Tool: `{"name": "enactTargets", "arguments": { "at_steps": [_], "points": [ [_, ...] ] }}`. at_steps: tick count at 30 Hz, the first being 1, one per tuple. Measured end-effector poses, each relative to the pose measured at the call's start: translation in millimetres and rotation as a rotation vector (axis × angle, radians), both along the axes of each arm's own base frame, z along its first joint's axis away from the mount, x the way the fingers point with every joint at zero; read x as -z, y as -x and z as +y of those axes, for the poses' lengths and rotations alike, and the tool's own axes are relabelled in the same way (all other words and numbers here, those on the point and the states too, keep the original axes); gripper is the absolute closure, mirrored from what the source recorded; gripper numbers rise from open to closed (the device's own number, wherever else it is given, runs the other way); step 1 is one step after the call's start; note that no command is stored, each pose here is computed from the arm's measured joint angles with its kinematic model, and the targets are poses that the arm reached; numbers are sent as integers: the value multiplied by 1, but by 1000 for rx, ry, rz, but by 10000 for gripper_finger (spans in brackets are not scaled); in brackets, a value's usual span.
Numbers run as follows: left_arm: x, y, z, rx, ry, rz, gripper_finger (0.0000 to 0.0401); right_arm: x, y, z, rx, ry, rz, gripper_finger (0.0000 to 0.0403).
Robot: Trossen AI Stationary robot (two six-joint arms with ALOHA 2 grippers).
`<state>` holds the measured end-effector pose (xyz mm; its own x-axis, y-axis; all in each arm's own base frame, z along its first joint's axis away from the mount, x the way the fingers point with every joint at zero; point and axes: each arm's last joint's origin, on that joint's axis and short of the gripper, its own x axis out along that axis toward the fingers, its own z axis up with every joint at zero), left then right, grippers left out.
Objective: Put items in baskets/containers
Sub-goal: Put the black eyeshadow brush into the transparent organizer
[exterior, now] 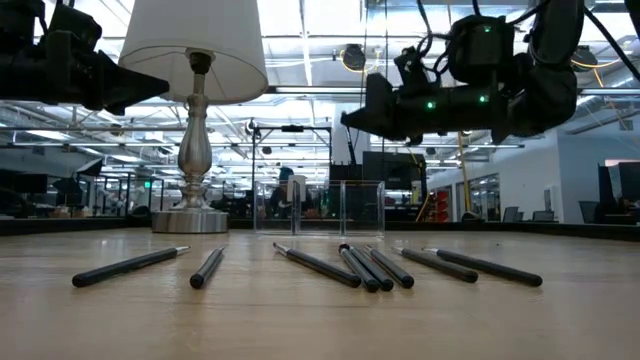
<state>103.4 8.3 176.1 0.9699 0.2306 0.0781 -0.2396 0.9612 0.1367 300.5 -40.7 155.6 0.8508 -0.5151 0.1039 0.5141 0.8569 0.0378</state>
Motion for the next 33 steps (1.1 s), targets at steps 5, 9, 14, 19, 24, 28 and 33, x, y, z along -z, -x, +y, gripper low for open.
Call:
{"name": "enactTargets", "arguments": {
  "at_steps": [5, 9, 14, 19, 24, 28, 33],
  "points": [
    [0, 0, 0, 0, 0, 0, 357, 6, 0, -1, 33, -17, 57, 403],
    [0, 0, 0, 0, 2, -1, 357, 9, 0, -1, 47, -43, 79, 403],
    [0, 0, 0, 0, 2, 0, 357, 16, 0, -2, 72, -80, 128, 403],
    [0, 0, 0, 0, 2, 0, 357, 18, 1, -4, 85, -125, 138, 403],
    [0, 0, 0, 0, 2, -1, 357, 19, 1, -4, 84, -126, 141, 393],
    [0, 0, 0, 0, 1, 0, 357, 20, 1, -4, 81, -125, 141, 371],
    [0, 0, 0, 0, 1, 0, 357, 17, 1, -4, 80, -123, 112, 340]
  ]
}}
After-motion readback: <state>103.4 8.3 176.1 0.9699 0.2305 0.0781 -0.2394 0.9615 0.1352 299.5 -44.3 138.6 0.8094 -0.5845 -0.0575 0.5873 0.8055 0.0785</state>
